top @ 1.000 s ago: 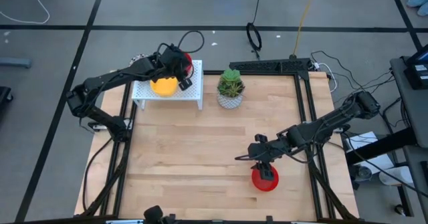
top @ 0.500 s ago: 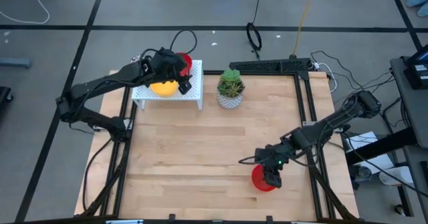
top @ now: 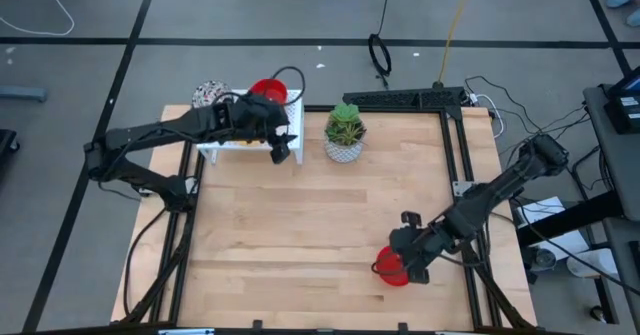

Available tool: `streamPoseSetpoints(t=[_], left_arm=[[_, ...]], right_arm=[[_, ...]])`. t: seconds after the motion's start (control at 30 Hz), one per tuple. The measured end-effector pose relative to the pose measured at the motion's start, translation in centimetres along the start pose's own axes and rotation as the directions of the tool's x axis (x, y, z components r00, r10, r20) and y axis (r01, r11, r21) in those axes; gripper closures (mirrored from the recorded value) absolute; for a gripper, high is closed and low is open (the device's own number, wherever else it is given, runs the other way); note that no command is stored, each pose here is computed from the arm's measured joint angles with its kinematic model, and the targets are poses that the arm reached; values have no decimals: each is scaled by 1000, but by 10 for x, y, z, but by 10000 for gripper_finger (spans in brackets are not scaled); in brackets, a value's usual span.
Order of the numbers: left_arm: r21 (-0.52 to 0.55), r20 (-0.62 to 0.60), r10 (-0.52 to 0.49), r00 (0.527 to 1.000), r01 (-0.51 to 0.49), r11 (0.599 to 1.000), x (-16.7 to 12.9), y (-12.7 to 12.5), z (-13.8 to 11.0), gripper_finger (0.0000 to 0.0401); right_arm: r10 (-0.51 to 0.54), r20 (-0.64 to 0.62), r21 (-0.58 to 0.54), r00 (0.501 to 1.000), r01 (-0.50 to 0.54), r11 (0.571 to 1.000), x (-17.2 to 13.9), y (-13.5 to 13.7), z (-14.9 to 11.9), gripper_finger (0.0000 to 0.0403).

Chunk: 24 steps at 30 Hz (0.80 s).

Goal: Pick & Place Mini bowls
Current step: Stack the red bowl on top of the red bowl on the shelf

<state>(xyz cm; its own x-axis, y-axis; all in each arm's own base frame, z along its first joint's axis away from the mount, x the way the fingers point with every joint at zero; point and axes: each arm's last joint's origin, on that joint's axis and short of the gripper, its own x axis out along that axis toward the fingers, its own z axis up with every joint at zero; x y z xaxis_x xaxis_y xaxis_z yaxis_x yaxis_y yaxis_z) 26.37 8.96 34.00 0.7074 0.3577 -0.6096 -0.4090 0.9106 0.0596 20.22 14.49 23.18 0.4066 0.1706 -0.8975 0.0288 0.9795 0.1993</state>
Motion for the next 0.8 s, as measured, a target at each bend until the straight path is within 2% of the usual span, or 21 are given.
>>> streamPoseSetpoints(t=[0.37,0.57,0.7,0.8], left_arm=[[51,1,-79,997,79,996,-4,-28,-1,183],[71,1,-115,993,115,991,-7,-40,-3,183],[64,2,-139,990,138,988,-9,-48,-3,183],[58,2,-158,987,158,986,-11,-55,-4,183]], right_arm=[[-75,-37,78,997,78,994,49,-45,-29,243],[46,25,77,999,-48,996,64,-52,-33,249],[59,51,67,997,-62,996,66,-53,-34,284],[44,59,65,997,-47,997,66,-55,-33,340]])
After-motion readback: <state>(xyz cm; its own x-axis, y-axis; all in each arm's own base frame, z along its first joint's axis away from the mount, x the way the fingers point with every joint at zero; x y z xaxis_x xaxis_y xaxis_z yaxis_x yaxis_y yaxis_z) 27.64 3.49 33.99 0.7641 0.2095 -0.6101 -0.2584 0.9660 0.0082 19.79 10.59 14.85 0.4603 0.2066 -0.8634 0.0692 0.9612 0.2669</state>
